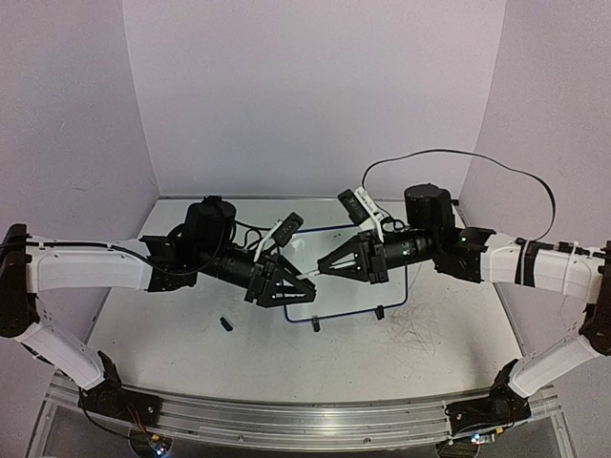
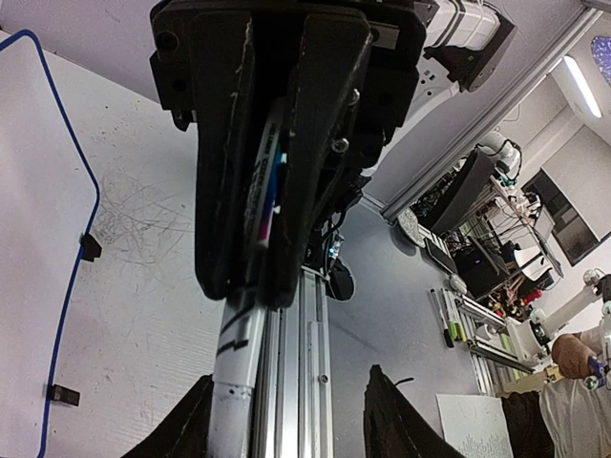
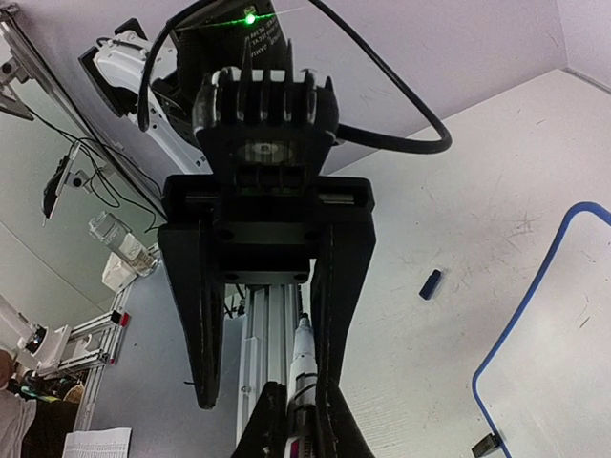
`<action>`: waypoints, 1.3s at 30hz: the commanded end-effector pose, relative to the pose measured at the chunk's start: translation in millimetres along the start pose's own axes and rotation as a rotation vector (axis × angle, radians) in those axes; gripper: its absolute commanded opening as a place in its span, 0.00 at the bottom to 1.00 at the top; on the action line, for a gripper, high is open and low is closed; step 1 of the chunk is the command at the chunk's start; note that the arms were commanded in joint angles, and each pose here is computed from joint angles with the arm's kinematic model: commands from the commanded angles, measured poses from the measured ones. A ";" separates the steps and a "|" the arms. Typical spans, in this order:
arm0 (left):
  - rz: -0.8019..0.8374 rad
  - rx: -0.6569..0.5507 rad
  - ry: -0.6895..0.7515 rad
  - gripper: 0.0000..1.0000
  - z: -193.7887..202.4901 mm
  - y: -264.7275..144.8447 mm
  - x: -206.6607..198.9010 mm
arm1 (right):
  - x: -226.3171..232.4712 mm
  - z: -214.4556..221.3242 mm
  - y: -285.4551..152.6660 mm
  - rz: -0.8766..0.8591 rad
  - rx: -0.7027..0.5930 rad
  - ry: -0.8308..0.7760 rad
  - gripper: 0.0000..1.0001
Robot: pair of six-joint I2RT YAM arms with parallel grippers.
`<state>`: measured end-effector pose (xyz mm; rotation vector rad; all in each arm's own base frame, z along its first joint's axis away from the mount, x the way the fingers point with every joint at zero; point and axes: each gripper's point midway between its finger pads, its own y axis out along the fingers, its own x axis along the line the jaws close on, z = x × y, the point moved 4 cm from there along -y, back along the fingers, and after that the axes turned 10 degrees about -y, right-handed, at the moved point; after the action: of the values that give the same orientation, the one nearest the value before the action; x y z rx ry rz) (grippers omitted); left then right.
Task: Write a sentence on the whiteboard
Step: Pass from the right arm to the left
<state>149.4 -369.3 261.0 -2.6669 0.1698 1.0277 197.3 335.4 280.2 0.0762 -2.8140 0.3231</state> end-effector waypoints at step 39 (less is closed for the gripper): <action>0.027 -0.036 0.055 0.00 -14.7 -1.9 -1.8 | 10.2 -15.9 10.6 -0.084 0.047 -0.005 0.20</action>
<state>157.5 -369.4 262.6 -2.6871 0.1557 1.0127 188.4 342.9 277.5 0.1955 -2.7572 0.4180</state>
